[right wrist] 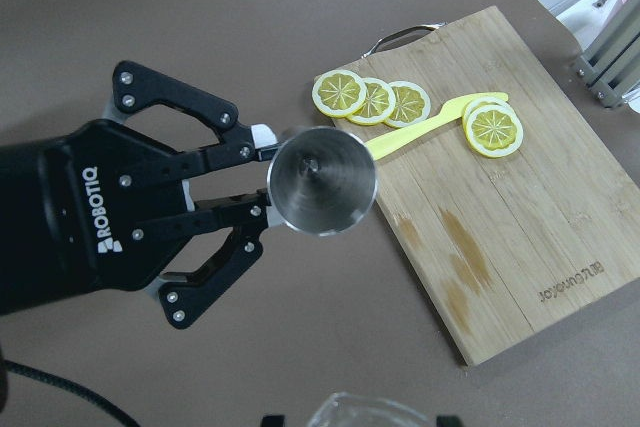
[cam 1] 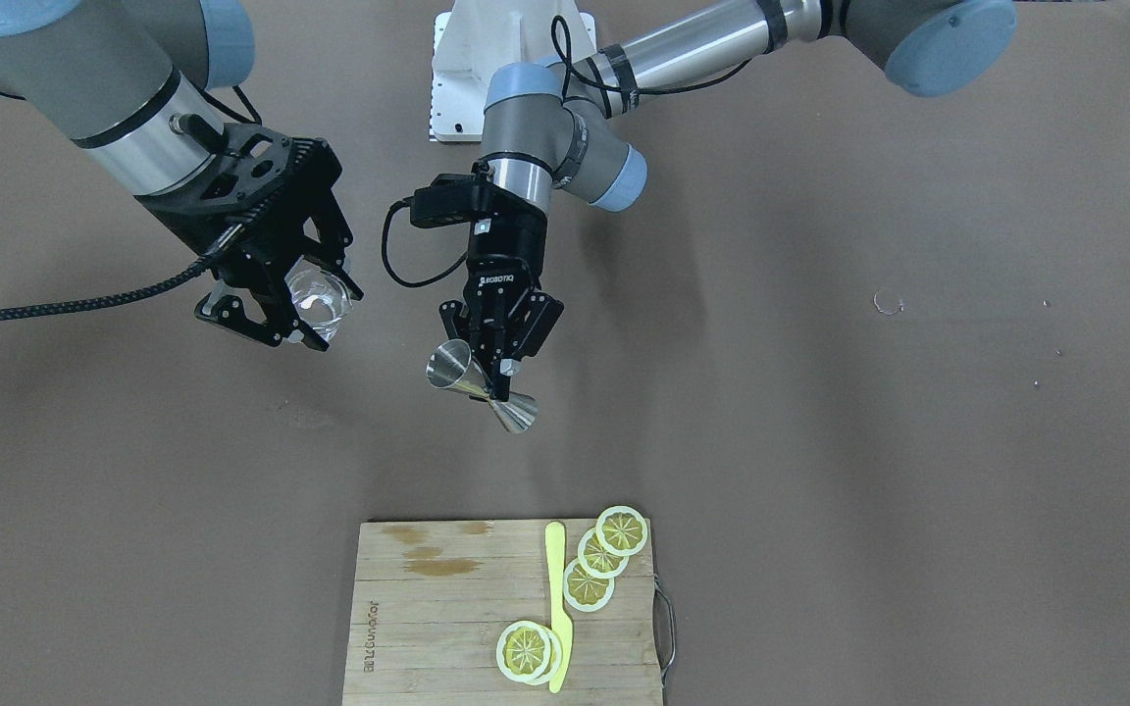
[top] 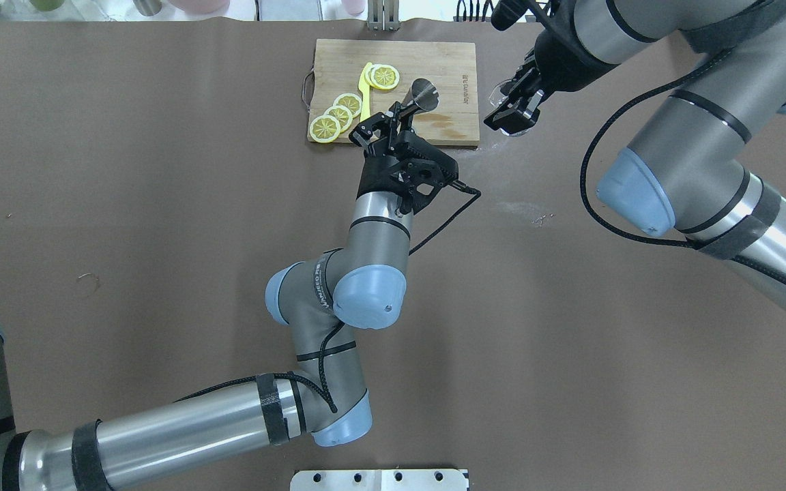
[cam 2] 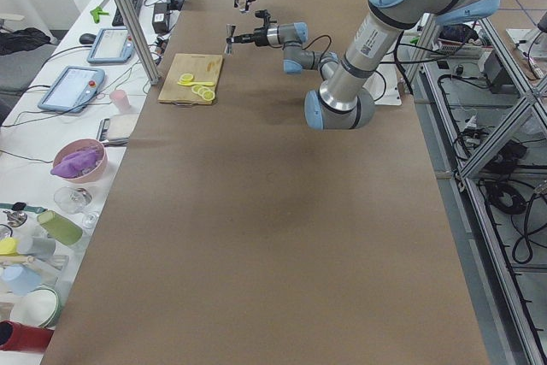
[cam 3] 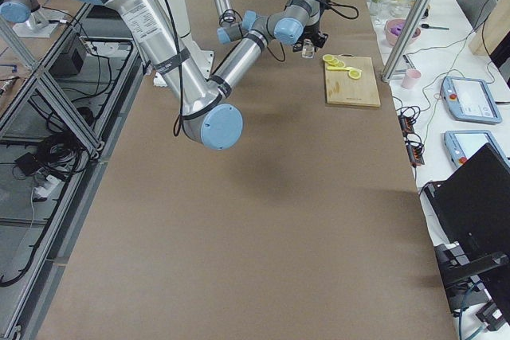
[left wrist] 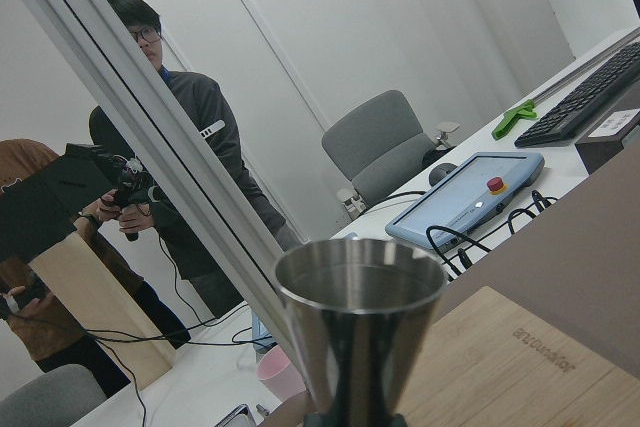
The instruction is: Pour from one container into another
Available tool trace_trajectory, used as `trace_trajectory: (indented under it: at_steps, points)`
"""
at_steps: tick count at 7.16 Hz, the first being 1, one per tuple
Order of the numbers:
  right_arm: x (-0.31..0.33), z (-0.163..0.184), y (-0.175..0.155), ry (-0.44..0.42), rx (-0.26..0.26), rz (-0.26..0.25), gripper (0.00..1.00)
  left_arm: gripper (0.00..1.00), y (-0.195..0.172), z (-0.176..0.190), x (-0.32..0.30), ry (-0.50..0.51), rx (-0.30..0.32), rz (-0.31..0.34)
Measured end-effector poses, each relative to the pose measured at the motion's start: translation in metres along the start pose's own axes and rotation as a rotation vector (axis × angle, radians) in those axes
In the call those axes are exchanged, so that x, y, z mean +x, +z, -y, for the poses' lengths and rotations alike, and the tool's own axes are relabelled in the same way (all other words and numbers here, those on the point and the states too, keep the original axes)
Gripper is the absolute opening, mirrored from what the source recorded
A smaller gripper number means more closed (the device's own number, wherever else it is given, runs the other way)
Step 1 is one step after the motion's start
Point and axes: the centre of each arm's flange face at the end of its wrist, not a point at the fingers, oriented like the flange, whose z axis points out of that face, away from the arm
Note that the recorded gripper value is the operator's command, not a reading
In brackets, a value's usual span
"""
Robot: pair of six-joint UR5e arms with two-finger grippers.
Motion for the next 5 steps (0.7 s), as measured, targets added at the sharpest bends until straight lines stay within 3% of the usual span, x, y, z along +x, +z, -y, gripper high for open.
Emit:
trace_trajectory:
  at_steps: [5]
  points:
    - [0.002, 0.033, -0.003, 0.038, -0.059, -0.006, 0.00, 0.00, 0.006, 0.041, 0.048, 0.031, -0.019, 0.012]
